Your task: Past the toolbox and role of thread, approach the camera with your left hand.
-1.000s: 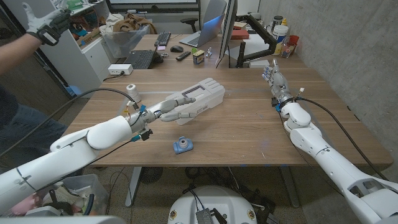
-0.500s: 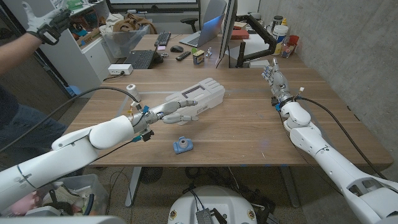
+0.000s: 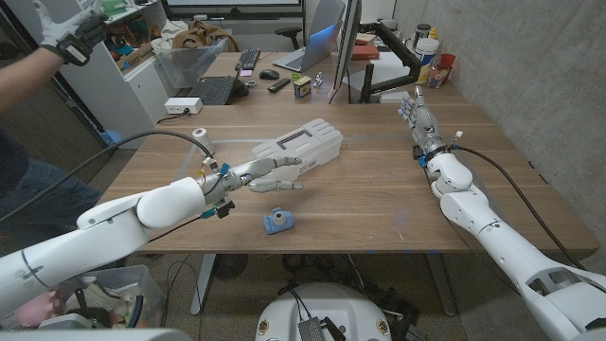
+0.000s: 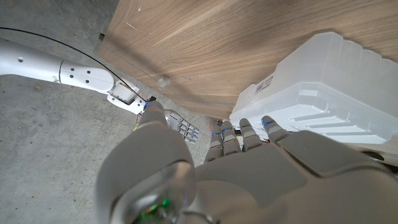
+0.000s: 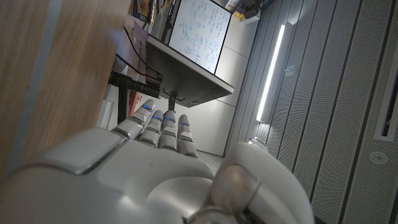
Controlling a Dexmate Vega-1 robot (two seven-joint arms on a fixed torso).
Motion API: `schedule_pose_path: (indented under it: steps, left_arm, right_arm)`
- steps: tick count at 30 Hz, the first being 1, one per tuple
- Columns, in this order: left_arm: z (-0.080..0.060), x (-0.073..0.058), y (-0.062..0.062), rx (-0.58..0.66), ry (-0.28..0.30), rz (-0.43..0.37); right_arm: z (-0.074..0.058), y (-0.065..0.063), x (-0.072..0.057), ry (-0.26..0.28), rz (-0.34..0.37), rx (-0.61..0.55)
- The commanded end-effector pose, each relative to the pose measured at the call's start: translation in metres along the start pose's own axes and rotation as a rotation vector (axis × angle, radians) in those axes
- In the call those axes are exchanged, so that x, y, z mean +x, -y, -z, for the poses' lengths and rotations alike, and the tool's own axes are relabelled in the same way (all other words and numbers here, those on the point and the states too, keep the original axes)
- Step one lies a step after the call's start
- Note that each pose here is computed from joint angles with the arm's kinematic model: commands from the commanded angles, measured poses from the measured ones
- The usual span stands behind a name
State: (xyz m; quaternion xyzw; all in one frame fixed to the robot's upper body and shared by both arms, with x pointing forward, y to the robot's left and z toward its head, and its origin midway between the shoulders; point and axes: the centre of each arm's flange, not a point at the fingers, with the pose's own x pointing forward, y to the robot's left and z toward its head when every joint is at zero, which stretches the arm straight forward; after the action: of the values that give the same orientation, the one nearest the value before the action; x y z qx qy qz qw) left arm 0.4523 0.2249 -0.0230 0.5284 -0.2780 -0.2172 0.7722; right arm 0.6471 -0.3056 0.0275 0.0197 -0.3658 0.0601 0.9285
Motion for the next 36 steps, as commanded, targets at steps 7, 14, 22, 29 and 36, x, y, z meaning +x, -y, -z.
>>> schedule_pose_path:
  steps: [7,14,22,29,36]
  left_arm:
    - [-0.003,-0.008,0.006,0.038,-0.036,0.010]
    - [-0.001,-0.009,0.010,0.040,-0.050,0.023]
    - [0.003,-0.010,0.012,0.039,-0.061,0.037]
    - [0.005,-0.007,0.016,0.053,-0.063,0.047]
    - [0.003,-0.004,0.023,0.051,-0.059,0.082]
  right_arm:
    - [-0.003,-0.002,0.005,0.007,-0.009,-0.002]
    - [-0.005,-0.002,0.006,0.010,-0.012,-0.002]
    - [-0.006,-0.003,0.005,0.007,-0.014,-0.011]
    - [-0.008,-0.002,0.004,0.007,-0.011,-0.015]
    - [-0.009,0.000,0.002,0.011,-0.007,-0.014]
